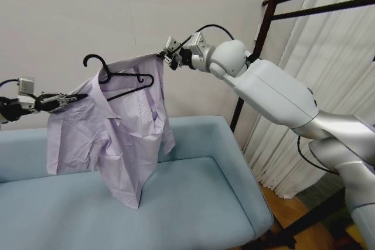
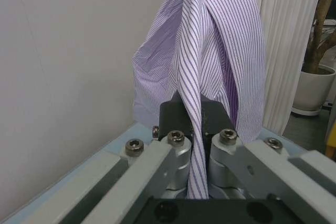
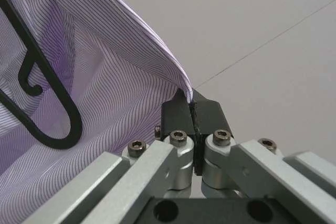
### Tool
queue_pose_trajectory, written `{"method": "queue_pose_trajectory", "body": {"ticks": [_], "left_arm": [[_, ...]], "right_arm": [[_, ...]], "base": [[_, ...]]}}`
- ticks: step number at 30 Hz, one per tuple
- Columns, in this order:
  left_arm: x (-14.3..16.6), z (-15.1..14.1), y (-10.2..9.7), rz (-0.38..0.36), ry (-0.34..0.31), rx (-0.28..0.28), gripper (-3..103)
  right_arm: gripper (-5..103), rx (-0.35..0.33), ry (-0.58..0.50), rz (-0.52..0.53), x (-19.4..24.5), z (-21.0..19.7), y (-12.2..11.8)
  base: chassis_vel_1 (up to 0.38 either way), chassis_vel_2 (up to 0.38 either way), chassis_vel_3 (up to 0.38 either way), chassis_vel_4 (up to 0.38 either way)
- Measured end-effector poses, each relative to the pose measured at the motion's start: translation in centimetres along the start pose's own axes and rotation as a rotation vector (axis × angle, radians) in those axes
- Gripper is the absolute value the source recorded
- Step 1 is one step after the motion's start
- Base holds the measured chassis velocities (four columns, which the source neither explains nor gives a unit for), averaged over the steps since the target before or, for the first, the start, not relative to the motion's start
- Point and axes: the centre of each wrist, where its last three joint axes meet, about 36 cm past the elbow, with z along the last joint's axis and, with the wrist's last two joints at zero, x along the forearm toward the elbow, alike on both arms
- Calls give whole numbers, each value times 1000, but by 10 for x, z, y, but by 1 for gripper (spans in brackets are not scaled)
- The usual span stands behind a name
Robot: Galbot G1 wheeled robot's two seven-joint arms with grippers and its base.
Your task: Pick up the clothes from the sofa and hang them on the clothes hanger.
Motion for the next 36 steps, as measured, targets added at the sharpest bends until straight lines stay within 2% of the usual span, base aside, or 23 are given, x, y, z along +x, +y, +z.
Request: {"method": "queue_pose_trajectory", "body": {"ticks": [7, 11, 21, 23, 25, 31, 36], "left_arm": [[-2, 1, -4, 21, 16, -8, 2], [-3, 2, -6, 4, 13, -12, 2], [-9, -7, -15, -99, 49, -63, 2], [-14, -10, -21, -142, 50, -69, 2], [-20, -12, -28, -170, 39, -72, 2], [-28, -19, -39, -173, 26, -91, 2], [-38, -24, -52, -185, 7, -108, 2]], "right_arm": [[0, 59, 29, -3, -8, -8, -7], [0, 82, 45, -19, -8, -10, -9], [0, 119, 63, -6, -10, -18, -21], [0, 131, 64, 5, -11, -21, -22], [0, 131, 73, 19, -14, -24, -20], [0, 118, 86, 41, -18, -30, -16], [0, 82, 72, 47, -21, -49, -3]], "base": [[0, 0, 0, 0], [0, 0, 0, 0], [0, 0, 0, 0], [0, 0, 0, 0], [0, 0, 0, 0], [0, 0, 0, 0], [0, 0, 0, 0]]}}
